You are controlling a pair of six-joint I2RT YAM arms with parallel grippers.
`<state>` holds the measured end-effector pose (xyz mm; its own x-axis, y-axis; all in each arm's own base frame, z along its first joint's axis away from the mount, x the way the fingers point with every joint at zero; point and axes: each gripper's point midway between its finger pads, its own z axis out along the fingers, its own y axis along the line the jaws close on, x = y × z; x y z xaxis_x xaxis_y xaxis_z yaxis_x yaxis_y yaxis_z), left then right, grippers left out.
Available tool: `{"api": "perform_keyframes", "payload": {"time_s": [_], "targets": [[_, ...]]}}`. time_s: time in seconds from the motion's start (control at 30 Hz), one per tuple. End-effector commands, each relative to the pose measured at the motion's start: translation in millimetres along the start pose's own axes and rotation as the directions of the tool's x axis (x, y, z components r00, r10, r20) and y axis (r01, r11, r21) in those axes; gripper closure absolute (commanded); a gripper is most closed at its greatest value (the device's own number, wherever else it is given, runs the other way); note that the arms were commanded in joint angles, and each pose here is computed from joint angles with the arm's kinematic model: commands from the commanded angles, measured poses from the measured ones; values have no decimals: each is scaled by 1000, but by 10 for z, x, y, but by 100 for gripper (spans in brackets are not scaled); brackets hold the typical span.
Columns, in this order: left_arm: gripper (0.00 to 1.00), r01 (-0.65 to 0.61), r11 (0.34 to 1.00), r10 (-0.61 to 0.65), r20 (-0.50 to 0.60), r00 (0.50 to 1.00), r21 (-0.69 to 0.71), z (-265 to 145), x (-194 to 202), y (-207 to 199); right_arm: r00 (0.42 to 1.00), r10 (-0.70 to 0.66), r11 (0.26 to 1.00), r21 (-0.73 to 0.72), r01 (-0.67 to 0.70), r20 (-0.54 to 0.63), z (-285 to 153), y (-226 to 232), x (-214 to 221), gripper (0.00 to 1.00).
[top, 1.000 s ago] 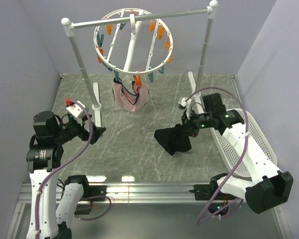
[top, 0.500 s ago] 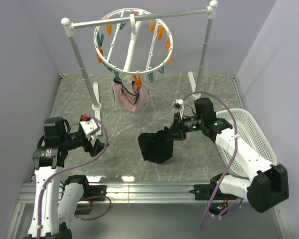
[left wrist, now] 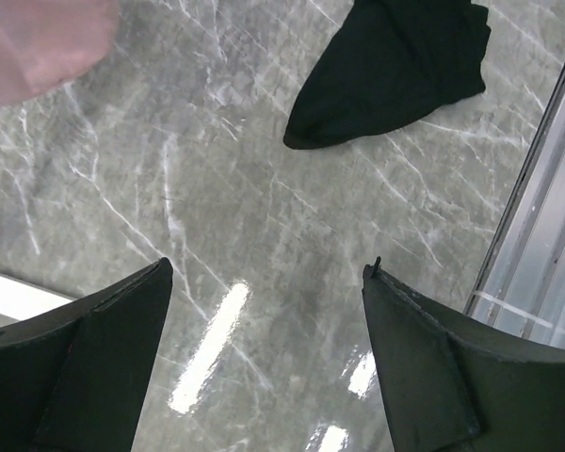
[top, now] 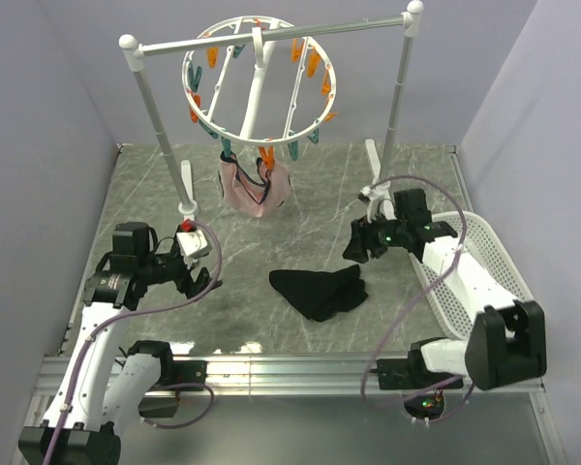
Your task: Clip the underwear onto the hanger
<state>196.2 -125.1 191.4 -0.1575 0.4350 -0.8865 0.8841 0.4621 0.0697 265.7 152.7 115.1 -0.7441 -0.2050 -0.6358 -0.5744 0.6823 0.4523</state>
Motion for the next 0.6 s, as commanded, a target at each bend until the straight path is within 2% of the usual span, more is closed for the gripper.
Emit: {"api": "perform_keyframes", "payload": {"time_s": [0.0, 0.03, 0.07, 0.1, 0.17, 0.2, 0.33, 0.37, 0.43, 0.47, 0.57], "targets": [[13, 20, 997, -14, 85, 996, -69, 42, -199, 163, 918, -390, 914, 150, 377, 71, -247, 208, -572, 37], [13, 125, 990, -118, 108, 987, -60, 62, -241, 151, 893, -446, 890, 136, 435, 58, -224, 340, -605, 38], [13, 161, 985, -153, 123, 980, -58, 66, -292, 165, 884, -466, 882, 108, 459, 39, -174, 441, -601, 39], [14, 176, 984, -169, 157, 973, -31, 70, -387, 152, 862, -507, 862, 40, 505, 28, -113, 738, -597, 39], [14, 262, 965, -261, 196, 945, 19, 72, -508, 115, 854, -521, 854, 8, 521, -14, 44, 883, -542, 40], [14, 289, 957, -286, 219, 933, 19, 55, -561, 143, 823, -568, 823, -47, 566, -30, 160, 1117, -442, 40], [13, 411, 912, -387, 342, 856, 4, -124, -840, 283, 760, -636, 771, -76, 632, -132, 553, 1356, -178, 40], [13, 421, 907, -396, 356, 846, 8, -165, -875, 298, 749, -637, 768, -63, 638, -180, 693, 1305, -114, 39], [12, 481, 876, -445, 381, 811, -1, -251, -884, 381, 714, -670, 738, -82, 670, -203, 842, 1470, -99, 38], [13, 486, 874, -452, 386, 804, 11, -272, -903, 380, 700, -668, 733, -62, 677, -253, 989, 1402, -50, 37], [12, 506, 862, -458, 408, 790, -11, -336, -910, 433, 664, -692, 701, -45, 711, -284, 1271, 1528, -179, 34]]}}
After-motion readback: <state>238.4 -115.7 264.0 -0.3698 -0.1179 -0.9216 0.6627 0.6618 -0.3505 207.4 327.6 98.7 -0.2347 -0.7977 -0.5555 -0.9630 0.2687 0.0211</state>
